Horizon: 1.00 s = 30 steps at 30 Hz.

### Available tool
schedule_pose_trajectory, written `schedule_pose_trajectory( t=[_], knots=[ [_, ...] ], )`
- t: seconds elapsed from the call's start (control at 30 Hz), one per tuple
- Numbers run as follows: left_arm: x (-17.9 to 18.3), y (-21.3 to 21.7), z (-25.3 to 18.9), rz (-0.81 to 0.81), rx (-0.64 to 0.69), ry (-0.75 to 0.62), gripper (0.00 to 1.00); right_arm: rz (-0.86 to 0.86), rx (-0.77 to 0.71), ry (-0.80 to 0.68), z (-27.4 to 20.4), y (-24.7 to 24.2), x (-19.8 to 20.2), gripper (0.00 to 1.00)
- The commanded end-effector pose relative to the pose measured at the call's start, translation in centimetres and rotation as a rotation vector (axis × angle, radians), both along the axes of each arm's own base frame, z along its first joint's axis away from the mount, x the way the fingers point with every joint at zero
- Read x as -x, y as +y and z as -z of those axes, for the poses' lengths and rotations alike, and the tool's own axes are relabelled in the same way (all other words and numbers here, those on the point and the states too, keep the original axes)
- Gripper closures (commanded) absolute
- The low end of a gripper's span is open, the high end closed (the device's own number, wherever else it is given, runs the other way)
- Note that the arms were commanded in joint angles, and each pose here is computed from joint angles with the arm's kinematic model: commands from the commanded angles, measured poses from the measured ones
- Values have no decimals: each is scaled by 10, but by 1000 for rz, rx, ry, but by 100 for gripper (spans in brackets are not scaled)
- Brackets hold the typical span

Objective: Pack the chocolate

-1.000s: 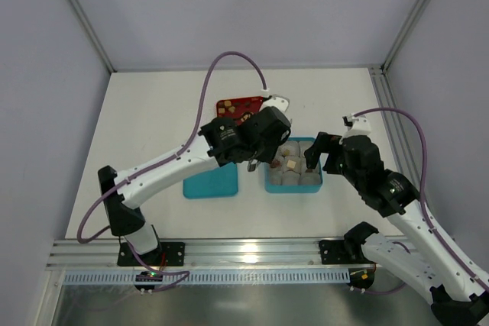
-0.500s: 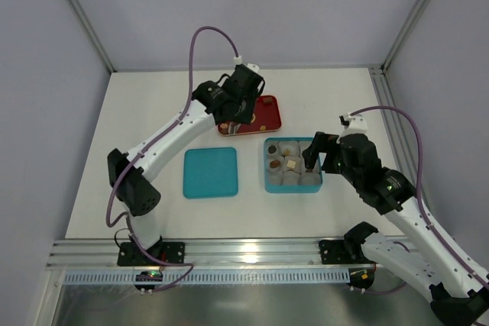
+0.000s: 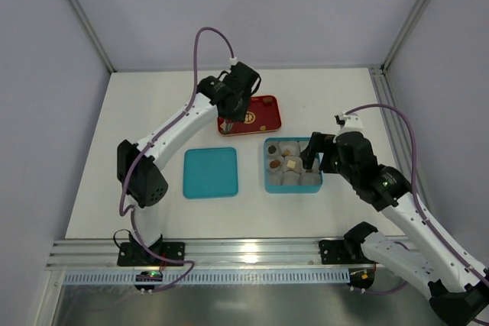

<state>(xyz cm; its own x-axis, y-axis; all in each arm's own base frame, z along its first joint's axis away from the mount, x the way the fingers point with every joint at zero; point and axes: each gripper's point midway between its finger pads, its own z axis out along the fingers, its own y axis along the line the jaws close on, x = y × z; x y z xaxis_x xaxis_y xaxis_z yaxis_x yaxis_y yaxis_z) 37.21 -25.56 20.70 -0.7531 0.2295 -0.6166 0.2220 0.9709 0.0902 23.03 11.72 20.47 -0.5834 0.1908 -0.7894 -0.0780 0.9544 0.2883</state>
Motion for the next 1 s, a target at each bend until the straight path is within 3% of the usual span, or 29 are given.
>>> schedule_pose_trajectory(
  t=[0.0, 0.97],
  knots=[
    [-7, 13, 5, -38, -29, -2, 58, -12, -31, -50, -19, 6, -7, 0],
    [-1, 44, 48, -116, -59, 82, 58, -24, -47, -36, -10, 9, -4, 0]
  ],
)
